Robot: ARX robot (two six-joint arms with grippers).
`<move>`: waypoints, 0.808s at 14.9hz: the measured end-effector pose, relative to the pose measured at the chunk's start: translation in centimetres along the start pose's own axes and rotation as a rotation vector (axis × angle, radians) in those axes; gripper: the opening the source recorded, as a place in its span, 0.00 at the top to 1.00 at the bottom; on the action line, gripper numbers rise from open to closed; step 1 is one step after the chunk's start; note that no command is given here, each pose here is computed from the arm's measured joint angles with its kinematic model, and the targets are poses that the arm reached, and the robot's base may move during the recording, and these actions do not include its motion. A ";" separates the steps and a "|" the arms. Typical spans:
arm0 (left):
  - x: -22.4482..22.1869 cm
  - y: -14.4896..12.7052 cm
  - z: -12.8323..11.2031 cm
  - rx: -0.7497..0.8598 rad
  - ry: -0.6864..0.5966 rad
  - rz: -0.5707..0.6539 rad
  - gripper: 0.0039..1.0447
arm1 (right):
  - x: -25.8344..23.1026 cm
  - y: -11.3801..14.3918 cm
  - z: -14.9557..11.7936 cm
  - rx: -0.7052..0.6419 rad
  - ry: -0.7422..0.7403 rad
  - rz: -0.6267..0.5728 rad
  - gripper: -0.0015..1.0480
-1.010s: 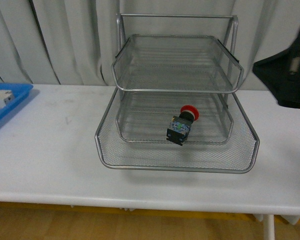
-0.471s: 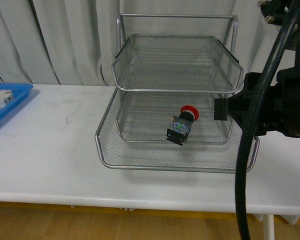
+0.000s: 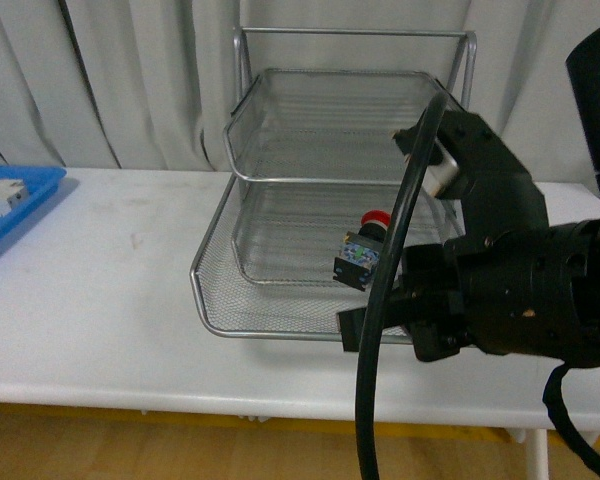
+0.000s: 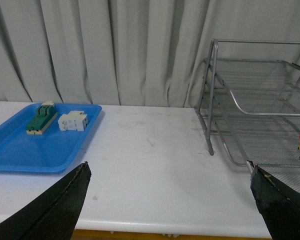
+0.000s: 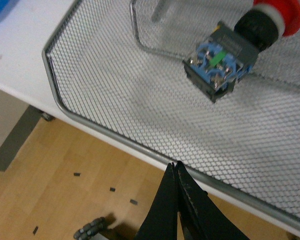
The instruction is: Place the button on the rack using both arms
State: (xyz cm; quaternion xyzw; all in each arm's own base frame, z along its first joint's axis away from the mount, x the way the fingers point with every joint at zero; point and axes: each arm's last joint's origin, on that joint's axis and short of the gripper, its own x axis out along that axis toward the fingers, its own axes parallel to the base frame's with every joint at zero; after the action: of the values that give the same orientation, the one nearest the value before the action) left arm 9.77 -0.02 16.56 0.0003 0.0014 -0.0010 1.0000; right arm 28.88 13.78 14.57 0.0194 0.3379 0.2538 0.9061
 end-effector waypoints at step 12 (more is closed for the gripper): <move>0.0 0.0 0.0 0.000 0.000 0.000 0.06 | 6.7 0.2 -1.4 -0.061 0.221 -0.001 0.98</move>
State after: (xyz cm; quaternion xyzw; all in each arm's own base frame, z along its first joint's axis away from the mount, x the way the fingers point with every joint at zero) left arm 9.77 -0.02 16.56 0.0003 0.0014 -0.0010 1.0000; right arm 32.22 16.88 9.51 -0.0364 0.4278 0.2643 0.8636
